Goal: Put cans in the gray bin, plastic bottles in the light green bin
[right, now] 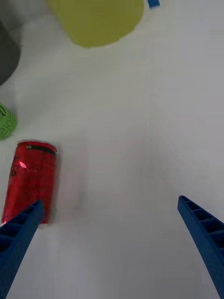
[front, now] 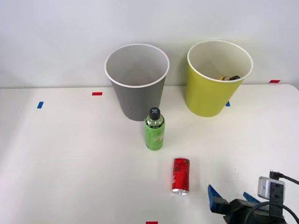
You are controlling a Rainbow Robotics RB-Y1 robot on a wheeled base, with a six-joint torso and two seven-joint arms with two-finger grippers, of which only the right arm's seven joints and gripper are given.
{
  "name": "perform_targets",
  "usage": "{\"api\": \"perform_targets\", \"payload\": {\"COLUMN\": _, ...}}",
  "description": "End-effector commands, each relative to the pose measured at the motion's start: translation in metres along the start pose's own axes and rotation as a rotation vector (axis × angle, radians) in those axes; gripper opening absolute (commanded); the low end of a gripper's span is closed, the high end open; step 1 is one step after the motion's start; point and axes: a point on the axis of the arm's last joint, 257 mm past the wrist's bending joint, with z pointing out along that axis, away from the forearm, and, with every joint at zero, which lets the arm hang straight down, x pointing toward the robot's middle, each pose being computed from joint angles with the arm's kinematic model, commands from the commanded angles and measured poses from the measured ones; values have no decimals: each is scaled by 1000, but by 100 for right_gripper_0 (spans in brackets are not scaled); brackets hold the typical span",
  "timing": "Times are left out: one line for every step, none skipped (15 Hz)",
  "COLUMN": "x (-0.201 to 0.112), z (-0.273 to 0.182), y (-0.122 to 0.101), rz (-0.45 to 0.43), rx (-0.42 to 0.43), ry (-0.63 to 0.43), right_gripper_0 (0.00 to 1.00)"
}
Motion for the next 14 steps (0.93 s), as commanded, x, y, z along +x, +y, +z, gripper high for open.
{"api": "perform_targets", "payload": {"x": -8, "z": 8, "y": 12, "rz": 122, "rx": 17, "ry": 76, "right_gripper_0": 100}}
{"api": "perform_targets", "payload": {"x": -8, "z": 11, "y": 16, "rz": 127, "rx": 22, "ry": 103, "right_gripper_0": 100}}
{"api": "perform_targets", "payload": {"x": -10, "z": 14, "y": 24, "rz": 124, "rx": 17, "ry": 124, "right_gripper_0": 100}}
{"api": "perform_targets", "payload": {"x": -17, "z": 17, "y": 32, "rz": 97, "rx": 8, "ry": 126, "right_gripper_0": 100}}
{"api": "perform_targets", "payload": {"x": -23, "z": 20, "y": 37, "rz": 58, "rx": 1, "ry": 127, "right_gripper_0": 100}}
{"api": "perform_targets", "payload": {"x": -25, "z": 21, "y": 44, "rz": 13, "rx": -7, "ry": 130, "right_gripper_0": 100}}
{"api": "perform_targets", "payload": {"x": -32, "z": 23, "y": 57, "rz": -36, "rx": -25, "ry": 107, "right_gripper_0": 100}}
{"api": "perform_targets", "payload": {"x": -40, "z": 24, "y": 65, "rz": -73, "rx": -40, "ry": 84, "right_gripper_0": 100}}
{"api": "perform_targets", "payload": {"x": -42, "z": 30, "y": 71, "rz": -111, "rx": -46, "ry": 76, "right_gripper_0": 100}}
{"api": "perform_targets", "payload": {"x": -46, "z": 38, "y": 77, "rz": -146, "rx": -51, "ry": 74, "right_gripper_0": 100}}
{"api": "perform_targets", "payload": {"x": -47, "z": 39, "y": 75, "rz": -168, "rx": -35, "ry": 83, "right_gripper_0": 100}}
{"api": "perform_targets", "payload": {"x": -48, "z": 39, "y": 71, "rz": -191, "rx": -13, "ry": 99, "right_gripper_0": 100}}
{"api": "perform_targets", "payload": {"x": -49, "z": 39, "y": 70, "rz": -205, "rx": 3, "ry": 115, "right_gripper_0": 100}}
{"api": "perform_targets", "payload": {"x": -47, "z": 39, "y": 71, "rz": -209, "rx": 1, "ry": 126, "right_gripper_0": 100}}
